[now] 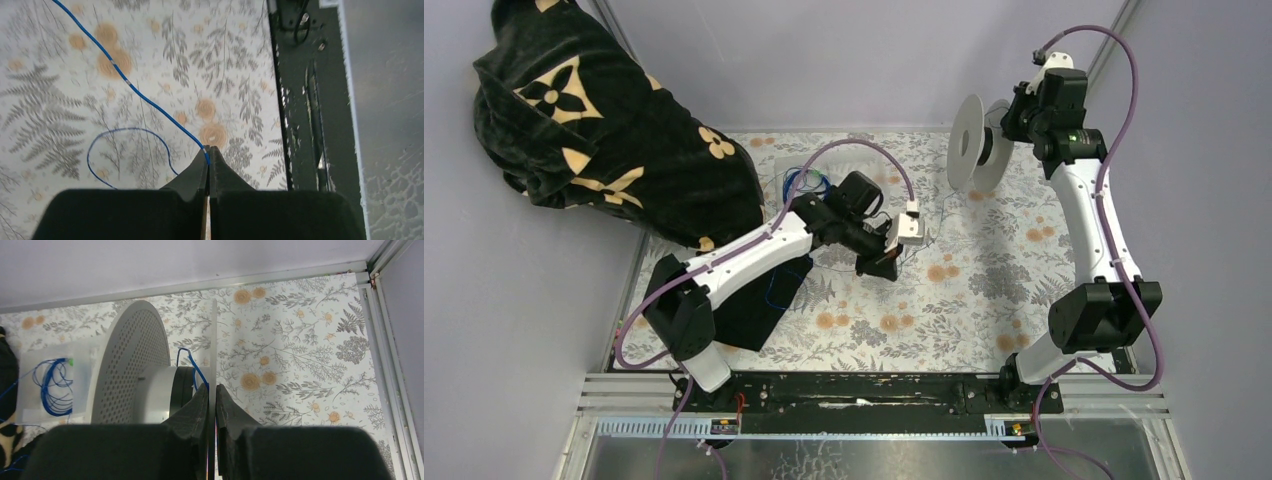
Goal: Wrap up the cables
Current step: Wrap the cable around the cable reel.
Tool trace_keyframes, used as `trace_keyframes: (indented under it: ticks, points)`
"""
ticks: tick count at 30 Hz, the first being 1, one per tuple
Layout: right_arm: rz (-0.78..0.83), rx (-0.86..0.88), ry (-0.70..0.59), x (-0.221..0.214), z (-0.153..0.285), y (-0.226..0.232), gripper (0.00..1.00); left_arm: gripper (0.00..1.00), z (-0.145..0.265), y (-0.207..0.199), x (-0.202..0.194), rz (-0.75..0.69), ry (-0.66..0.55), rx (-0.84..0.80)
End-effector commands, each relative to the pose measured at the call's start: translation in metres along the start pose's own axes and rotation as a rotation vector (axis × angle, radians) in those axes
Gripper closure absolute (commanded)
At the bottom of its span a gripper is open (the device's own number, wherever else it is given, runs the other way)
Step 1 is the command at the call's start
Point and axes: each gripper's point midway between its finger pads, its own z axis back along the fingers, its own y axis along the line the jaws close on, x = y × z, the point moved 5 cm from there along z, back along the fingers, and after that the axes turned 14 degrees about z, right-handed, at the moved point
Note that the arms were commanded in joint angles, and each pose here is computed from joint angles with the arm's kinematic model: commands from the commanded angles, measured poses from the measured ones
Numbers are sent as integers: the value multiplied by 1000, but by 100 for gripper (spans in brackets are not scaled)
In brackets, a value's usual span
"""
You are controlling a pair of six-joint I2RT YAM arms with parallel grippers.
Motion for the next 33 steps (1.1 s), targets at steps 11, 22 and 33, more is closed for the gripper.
trace_keyframes:
  ticks: [11,22,33]
  points:
    - [176,48,-30,-28,-7,39,100,100,24,-33,110,4,-231,-197]
    - [259,269,40,-65,-5,78,100,100,44,-6,145,211,-386,-178]
    - [426,314,85,-100,6,91,100,100,88,45,150,316,-511,-97]
